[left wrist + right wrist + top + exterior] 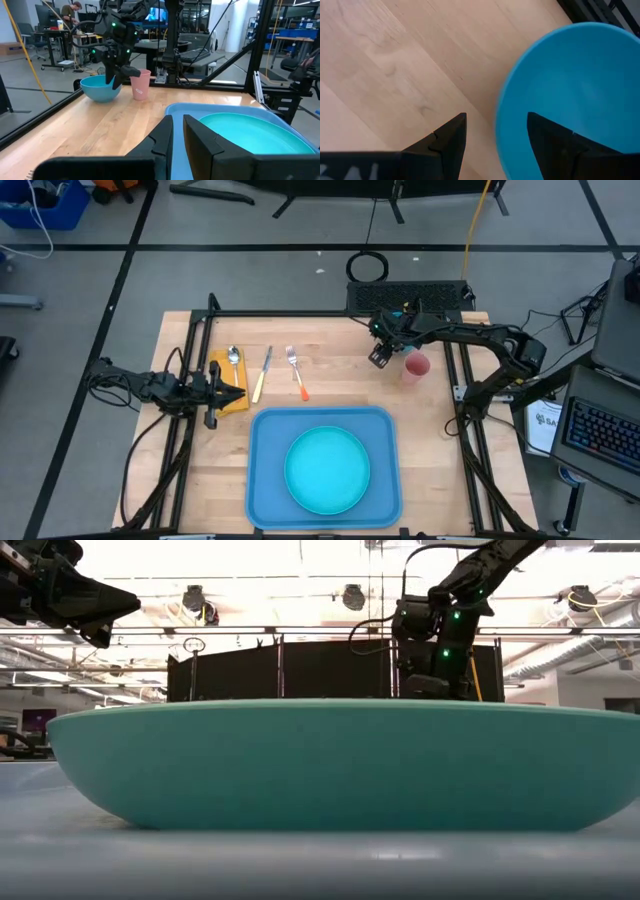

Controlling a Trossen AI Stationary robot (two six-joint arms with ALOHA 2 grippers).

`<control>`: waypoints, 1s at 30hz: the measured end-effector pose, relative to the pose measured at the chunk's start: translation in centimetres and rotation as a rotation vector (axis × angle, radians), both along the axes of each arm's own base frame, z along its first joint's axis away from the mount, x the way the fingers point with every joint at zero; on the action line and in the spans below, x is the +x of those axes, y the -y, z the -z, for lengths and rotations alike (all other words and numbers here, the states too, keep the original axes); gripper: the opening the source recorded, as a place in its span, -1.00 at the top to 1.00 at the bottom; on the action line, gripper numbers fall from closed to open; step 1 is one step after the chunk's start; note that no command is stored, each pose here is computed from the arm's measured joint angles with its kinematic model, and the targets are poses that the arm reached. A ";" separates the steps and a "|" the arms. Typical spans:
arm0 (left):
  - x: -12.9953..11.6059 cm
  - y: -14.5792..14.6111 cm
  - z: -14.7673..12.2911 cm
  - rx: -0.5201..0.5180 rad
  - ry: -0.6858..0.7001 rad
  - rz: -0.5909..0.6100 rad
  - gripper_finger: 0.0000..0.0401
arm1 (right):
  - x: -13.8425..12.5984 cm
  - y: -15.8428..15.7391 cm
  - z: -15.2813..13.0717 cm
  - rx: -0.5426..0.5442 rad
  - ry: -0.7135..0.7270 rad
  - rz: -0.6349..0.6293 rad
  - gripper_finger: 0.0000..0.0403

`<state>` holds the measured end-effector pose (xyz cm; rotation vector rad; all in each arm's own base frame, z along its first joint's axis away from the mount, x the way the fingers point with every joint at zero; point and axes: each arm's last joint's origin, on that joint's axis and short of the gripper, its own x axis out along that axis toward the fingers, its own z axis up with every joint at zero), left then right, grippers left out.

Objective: Set up tray
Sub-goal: Put the blue bowl on top of the blue plate

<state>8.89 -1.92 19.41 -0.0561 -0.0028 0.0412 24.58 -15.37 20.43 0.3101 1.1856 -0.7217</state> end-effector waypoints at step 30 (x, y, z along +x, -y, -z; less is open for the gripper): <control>0.0 0.0 0.0 0.016 -0.001 -0.001 0.77 | -0.2 0.0 0.8 0.020 0.013 -0.069 0.97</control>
